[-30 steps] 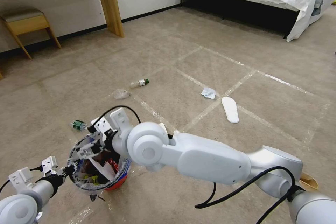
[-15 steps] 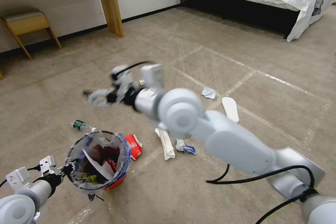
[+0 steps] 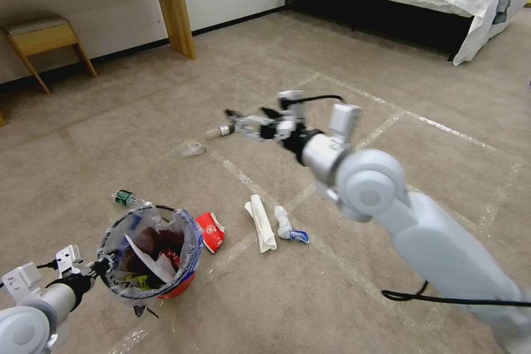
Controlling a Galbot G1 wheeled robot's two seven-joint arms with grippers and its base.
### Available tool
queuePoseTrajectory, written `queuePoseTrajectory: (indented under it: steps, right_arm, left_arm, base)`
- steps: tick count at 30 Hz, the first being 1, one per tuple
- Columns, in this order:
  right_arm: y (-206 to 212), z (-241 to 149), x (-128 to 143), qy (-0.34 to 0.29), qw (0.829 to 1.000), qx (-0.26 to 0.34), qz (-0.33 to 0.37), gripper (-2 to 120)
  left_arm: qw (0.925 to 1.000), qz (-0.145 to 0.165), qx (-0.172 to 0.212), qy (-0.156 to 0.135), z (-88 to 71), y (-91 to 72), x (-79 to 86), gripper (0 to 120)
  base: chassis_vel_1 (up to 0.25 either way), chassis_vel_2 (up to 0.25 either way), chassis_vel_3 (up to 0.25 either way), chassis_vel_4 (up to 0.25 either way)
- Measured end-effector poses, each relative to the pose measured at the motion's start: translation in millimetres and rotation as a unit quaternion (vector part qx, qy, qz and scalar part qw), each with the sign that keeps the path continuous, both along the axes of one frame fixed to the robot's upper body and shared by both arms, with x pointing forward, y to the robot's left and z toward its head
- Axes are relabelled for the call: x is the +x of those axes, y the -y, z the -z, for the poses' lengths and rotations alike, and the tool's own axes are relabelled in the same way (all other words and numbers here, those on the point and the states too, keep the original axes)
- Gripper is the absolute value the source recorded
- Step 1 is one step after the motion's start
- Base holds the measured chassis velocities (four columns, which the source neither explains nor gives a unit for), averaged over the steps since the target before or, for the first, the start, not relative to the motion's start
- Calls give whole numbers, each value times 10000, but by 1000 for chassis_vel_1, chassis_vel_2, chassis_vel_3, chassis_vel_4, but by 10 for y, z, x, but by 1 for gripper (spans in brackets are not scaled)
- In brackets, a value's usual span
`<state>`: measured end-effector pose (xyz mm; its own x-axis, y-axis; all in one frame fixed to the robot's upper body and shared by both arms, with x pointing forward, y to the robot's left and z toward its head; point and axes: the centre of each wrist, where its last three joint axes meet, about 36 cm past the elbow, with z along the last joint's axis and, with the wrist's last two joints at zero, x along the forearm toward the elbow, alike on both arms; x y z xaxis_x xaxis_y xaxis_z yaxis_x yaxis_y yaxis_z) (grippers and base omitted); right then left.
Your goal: Pick up the trash bin and place the garbage on the floor into it.
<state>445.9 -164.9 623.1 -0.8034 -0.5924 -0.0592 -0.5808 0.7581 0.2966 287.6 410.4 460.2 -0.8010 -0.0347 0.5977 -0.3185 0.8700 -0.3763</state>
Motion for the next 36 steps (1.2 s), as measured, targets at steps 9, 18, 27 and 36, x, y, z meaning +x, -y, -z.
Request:
queuePoseTrajectory:
  steps: [9, 18, 27, 36]
  right_arm:
    - [424, 279, -15, 923, 9933, 98, 687, 100]
    - [860, 955, -87, 2161, 9595, -251, 1787, 100]
    - [1377, 1309, -197, 2536, 9244, -692, 2763, 100]
    - [1543, 1446, -409, 2641, 9151, -899, 2910, 100]
  left_arm:
    - [10000, -16, 33, 60, -35, -2, 10, 1]
    - [9998, -159, 90, 109, -112, -31, -107, 1]
    - [9995, -238, 106, 174, -145, -2, -163, 1]
    - [9994, -264, 79, 185, -135, 6, -166, 1]
  base:
    - [0, 0, 0, 0]
    - [0, 0, 0, 0]
    - [0, 0, 0, 0]
    - [0, 0, 0, 0]
